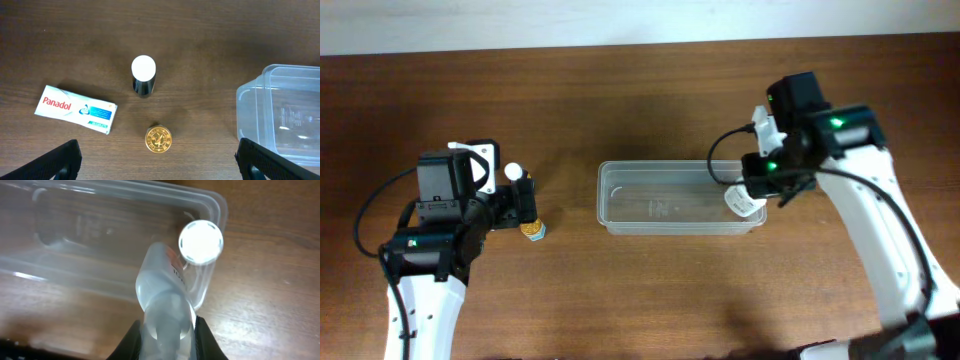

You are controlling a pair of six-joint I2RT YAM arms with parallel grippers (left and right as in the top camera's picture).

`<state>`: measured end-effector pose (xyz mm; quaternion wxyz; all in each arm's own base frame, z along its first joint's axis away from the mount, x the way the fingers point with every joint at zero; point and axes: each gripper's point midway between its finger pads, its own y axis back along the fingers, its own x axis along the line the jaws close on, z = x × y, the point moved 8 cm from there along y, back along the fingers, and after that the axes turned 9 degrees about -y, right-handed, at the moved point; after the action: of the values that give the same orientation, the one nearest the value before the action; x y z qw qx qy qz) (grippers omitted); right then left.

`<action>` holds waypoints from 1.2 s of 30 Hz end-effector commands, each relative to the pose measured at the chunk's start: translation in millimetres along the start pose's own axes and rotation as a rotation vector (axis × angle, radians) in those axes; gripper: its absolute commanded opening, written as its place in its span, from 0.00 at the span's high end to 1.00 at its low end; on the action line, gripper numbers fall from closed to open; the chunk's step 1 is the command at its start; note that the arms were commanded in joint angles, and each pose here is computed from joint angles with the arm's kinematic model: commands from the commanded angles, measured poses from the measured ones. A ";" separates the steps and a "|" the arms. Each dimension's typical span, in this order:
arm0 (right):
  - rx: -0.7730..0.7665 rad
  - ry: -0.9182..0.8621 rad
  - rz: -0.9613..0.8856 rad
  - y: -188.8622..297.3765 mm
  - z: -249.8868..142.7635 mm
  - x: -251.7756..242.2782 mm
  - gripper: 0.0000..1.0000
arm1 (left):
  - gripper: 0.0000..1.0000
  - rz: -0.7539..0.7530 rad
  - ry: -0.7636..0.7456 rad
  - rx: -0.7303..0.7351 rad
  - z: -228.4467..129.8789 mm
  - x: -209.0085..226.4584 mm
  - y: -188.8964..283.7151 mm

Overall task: Pack container
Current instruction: 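Place the spray bottle upright in the container's right end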

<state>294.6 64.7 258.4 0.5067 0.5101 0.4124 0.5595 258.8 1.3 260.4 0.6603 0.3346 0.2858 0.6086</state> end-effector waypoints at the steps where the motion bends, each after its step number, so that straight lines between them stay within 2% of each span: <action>1: 0.041 -0.003 -0.027 -22.9 5.5 0.1 0.88 | 0.00 0.005 -0.024 -0.031 8.7 -0.2 6.4; 11: 0.114 -0.006 -0.133 -64.0 16.3 -10.3 0.87 | 0.00 0.005 -0.024 -0.031 8.7 -0.2 6.4; 14: 0.115 -0.006 -0.134 -64.1 16.4 -10.3 0.80 | 0.00 0.005 -0.024 -0.031 8.7 -0.2 6.4; 18: 0.117 0.028 -0.122 -63.2 15.5 -8.2 0.60 | 0.00 0.004 -0.024 -0.031 8.7 -0.3 6.4; 19: 0.114 0.035 -0.121 -62.2 15.1 -7.0 0.59 | 0.00 0.004 -0.024 -0.031 8.7 -0.3 6.4; 25: 0.048 0.078 -0.102 -34.1 8.1 7.2 0.57 | 0.00 0.005 -0.024 -0.031 8.7 -0.2 6.4; 29: -0.108 0.069 -0.067 16.8 5.7 11.1 0.56 | 0.00 0.004 -0.024 -0.030 8.7 -0.2 6.4; 31: -0.218 0.015 -0.070 45.5 5.5 3.1 0.47 | 0.00 0.004 -0.025 -0.029 8.4 -0.4 6.5; 34: -0.386 -0.095 -0.082 84.7 4.4 -23.4 0.26 | 0.00 0.004 -0.030 -0.036 9.6 -0.3 6.5; 36: -0.450 -0.179 -0.101 101.3 1.4 -48.2 0.20 | 0.00 0.006 -0.047 -0.038 11.6 0.0 7.3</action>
<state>290.1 36.3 328.3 0.6125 0.4201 0.3075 0.5948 259.0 1.3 260.7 0.6613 0.3357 0.2834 0.6080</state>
